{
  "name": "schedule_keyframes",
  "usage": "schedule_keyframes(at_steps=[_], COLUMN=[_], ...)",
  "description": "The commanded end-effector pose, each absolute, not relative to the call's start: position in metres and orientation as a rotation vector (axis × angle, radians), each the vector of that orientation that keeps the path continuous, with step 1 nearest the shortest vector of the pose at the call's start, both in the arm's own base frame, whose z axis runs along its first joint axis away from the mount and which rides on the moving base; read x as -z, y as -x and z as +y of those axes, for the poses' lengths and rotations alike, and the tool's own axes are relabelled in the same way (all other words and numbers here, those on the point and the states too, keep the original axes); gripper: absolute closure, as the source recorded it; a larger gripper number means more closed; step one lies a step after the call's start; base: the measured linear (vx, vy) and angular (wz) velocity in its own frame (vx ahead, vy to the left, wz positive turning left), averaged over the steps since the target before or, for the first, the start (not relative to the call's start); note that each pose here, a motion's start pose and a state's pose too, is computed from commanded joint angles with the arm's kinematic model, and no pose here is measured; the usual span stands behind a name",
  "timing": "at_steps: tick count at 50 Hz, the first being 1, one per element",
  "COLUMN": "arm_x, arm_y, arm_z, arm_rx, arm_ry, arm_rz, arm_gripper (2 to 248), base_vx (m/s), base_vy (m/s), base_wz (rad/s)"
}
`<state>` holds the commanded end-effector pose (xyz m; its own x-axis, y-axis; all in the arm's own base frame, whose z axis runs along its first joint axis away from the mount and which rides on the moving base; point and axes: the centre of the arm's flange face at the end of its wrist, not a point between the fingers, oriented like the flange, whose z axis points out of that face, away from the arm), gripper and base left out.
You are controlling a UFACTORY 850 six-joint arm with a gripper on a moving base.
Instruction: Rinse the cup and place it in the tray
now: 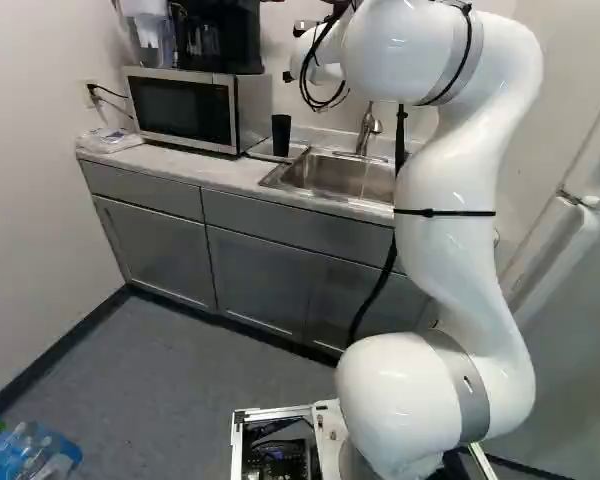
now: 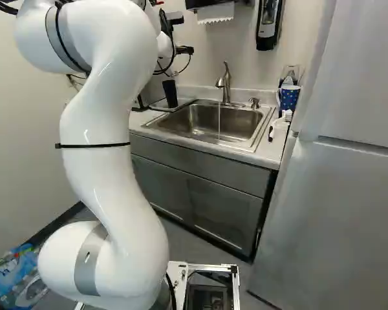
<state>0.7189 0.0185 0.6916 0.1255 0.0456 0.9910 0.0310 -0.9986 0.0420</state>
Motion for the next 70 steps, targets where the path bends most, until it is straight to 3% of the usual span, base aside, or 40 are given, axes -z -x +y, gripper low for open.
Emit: schedule_keyframes(at_steps=[70], arm_x=[-0.691], arm_y=[-0.718], arm_z=[-0.082], arm_rx=[-2.007], arm_ry=[-2.279], arm_rz=[-0.082], arm_gripper=[3], base_vx=[0.0], base_vy=[0.0], base_wz=[0.0])
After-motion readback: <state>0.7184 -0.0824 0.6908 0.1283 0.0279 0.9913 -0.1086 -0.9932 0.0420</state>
